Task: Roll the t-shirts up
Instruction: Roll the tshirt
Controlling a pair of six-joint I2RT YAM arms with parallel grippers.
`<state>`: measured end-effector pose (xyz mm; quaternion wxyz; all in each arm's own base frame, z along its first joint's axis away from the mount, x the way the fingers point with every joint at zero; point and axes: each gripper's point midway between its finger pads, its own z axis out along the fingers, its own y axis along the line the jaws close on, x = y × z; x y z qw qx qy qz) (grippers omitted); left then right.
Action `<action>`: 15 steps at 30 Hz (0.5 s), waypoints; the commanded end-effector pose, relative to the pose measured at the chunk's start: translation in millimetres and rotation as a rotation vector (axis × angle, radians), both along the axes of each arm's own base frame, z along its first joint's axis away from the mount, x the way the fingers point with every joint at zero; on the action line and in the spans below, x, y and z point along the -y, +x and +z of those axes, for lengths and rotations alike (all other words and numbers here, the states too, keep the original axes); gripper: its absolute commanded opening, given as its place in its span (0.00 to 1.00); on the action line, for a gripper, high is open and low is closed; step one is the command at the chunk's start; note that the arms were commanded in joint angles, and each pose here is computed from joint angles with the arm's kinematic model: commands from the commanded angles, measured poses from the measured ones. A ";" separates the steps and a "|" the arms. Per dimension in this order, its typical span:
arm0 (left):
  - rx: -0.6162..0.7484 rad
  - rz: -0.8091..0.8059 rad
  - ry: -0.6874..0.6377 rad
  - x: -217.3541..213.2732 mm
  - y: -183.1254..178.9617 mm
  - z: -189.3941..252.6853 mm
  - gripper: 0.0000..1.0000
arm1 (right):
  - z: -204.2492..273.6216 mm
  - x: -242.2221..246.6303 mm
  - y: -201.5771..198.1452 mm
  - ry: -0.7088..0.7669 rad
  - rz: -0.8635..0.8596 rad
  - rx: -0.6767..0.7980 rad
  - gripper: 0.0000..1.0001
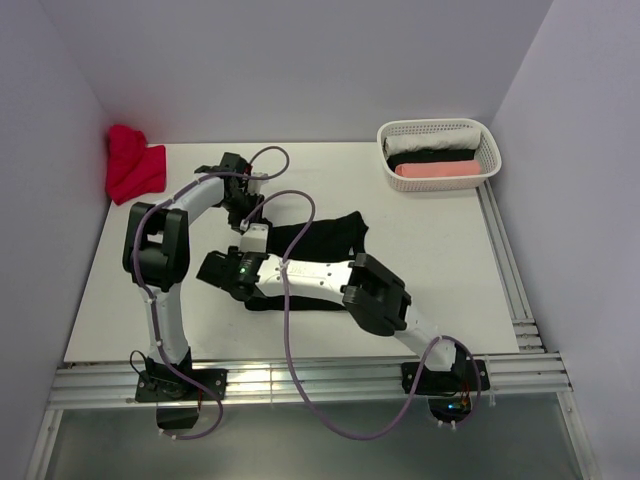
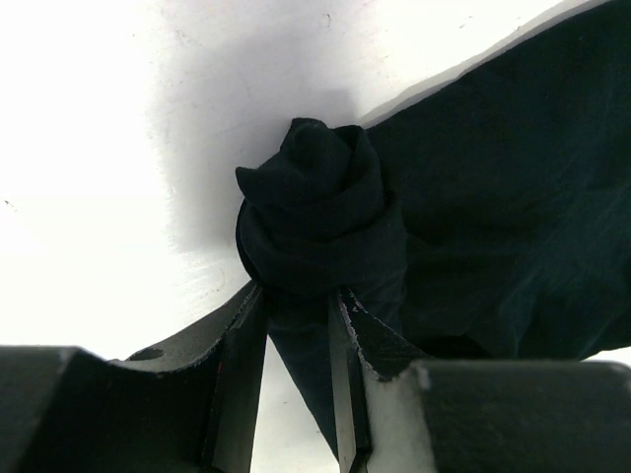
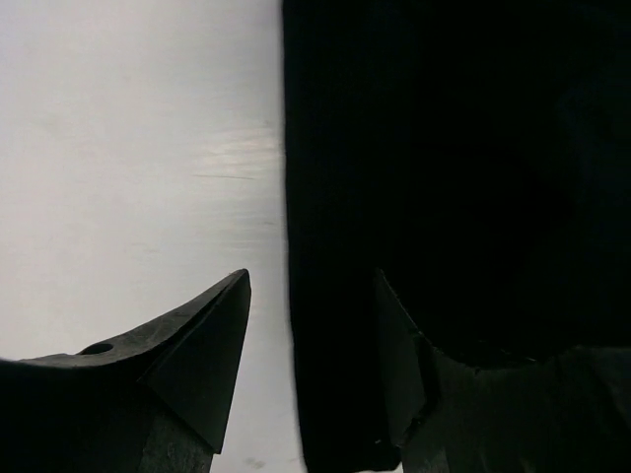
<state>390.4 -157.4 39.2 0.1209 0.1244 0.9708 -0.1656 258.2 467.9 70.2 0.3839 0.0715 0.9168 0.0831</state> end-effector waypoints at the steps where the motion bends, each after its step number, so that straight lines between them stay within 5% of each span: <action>1: 0.038 0.011 0.035 -0.5 12.7 -0.9 0.34 | 6.0 32.3 4.8 -0.155 -0.025 0.026 0.60; 5: 0.039 0.006 0.036 0.3 13.6 0.2 0.35 | -2.2 40.7 4.0 -0.170 -0.027 0.010 0.57; 12: 0.049 -0.009 0.017 3.8 15.4 6.5 0.44 | -10.6 55.4 1.0 -0.125 -0.055 -0.013 0.29; 15: 0.057 -0.025 0.005 5.9 16.0 11.9 0.50 | -8.9 56.0 0.0 -0.044 -0.059 -0.008 0.25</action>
